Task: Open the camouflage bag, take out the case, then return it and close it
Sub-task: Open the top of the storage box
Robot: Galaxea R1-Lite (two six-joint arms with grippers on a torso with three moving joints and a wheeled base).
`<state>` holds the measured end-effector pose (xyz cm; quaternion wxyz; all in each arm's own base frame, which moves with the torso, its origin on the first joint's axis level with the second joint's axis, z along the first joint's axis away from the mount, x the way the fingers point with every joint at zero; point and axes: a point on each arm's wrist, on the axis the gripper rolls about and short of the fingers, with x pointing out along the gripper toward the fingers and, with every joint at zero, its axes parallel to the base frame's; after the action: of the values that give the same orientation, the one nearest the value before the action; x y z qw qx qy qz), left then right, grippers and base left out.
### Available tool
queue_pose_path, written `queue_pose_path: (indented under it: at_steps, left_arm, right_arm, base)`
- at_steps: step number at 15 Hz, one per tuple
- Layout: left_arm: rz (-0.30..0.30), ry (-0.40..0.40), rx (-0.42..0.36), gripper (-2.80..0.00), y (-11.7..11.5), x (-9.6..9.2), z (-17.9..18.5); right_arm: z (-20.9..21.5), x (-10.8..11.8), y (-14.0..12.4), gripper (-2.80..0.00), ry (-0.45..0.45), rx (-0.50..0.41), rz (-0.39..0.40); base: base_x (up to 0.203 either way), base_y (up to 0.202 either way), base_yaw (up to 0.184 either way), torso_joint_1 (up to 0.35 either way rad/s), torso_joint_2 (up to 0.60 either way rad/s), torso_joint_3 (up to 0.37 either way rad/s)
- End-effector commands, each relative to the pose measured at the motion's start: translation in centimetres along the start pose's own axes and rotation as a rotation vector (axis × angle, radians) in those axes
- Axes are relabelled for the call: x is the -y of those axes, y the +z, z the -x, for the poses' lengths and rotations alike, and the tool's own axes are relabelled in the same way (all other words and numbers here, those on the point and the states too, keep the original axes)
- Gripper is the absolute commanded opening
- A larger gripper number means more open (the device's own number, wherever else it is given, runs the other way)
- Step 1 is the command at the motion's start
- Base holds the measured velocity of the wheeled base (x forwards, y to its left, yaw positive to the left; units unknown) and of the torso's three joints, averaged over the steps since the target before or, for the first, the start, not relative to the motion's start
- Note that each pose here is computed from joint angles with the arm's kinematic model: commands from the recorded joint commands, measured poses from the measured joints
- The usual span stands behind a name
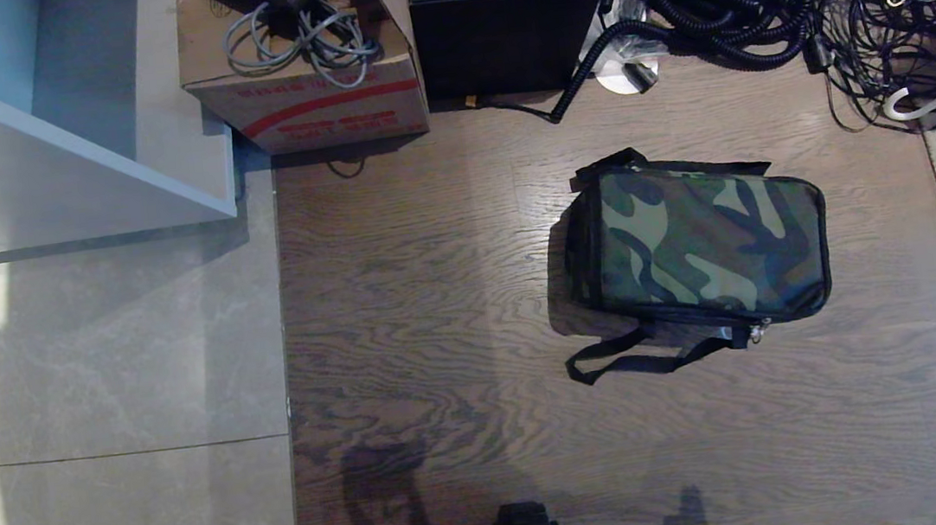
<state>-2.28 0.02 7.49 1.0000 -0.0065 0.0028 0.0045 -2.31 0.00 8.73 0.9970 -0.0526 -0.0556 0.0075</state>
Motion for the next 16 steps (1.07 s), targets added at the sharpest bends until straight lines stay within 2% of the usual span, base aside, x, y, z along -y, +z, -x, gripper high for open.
queue_pose_path:
  at_steps: [1, 3, 4, 5, 7, 9, 12, 14, 16]
  left_arm:
    - [0.001, 0.0, 0.001, -2.8, 0.0, 0.0, 0.0]
    - [0.001, 0.0, 0.001, -2.8, 0.0, 0.0, 0.0]
    - [0.001, 0.0, 0.0, -2.8, 0.0, 0.0, 0.0]
    - [0.001, 0.0, 0.0, -2.8, 0.0, 0.0, 0.0]
    - [0.001, 0.0, 0.0, -2.8, 0.0, 0.0, 0.0]
    - [0.001, 0.0, 0.0, -2.8, 0.0, 0.0, 0.0]
    - [0.001, 0.0, 0.0, -2.8, 0.0, 0.0, 0.0]
    - [0.001, 0.0, 0.001, -2.8, 0.0, 0.0, 0.0]
    - [-0.001, 0.0, 0.0, -2.8, 0.0, 0.0, 0.0]
  right_arm:
    - [-0.2, -0.1, -1.0, -2.8, 0.003, -0.027, -0.003]
    - [-0.1, 0.0, -0.5, -2.8, -0.003, -0.024, -0.046]
    - [-0.1, 0.1, 0.9, -2.8, -0.001, -0.018, -0.054]
    - [-0.3, 0.4, 3.5, -2.8, 0.002, -0.022, -0.07]
    - [-1.9, 0.9, 8.4, -2.8, 0.01, -0.122, -0.13]
    - [-4.9, 1.1, 10.5, -2.8, 0.025, -0.304, -0.202]
    - [-10.7, 0.9, 9.0, -2.8, 0.014, -0.561, -0.266]
    - [-15.4, 1.0, 7.5, -2.8, -0.042, -0.638, -0.307]
    - [-20.4, 1.6, 5.3, -2.8, -0.136, -0.643, -0.33]
  base:
    - [0.0, 0.0, 0.0, 0.0, 0.0, 0.0]
    - [0.0, 0.0, 0.0, 0.0, 0.0, 0.0]
    - [0.0, 0.0, 0.0, 0.0, 0.0, 0.0]
    - [0.0, 0.0, 0.0, 0.0, 0.0, 0.0]
    - [0.0, 0.0, 0.0, 0.0, 0.0, 0.0]
    - [0.0, 0.0, 0.0, 0.0, 0.0, 0.0]
    - [0.0, 0.0, 0.0, 0.0, 0.0, 0.0]
    - [0.0, 0.0, 0.0, 0.0, 0.0, 0.0]
    - [0.0, 0.0, 0.0, 0.0, 0.0, 0.0]
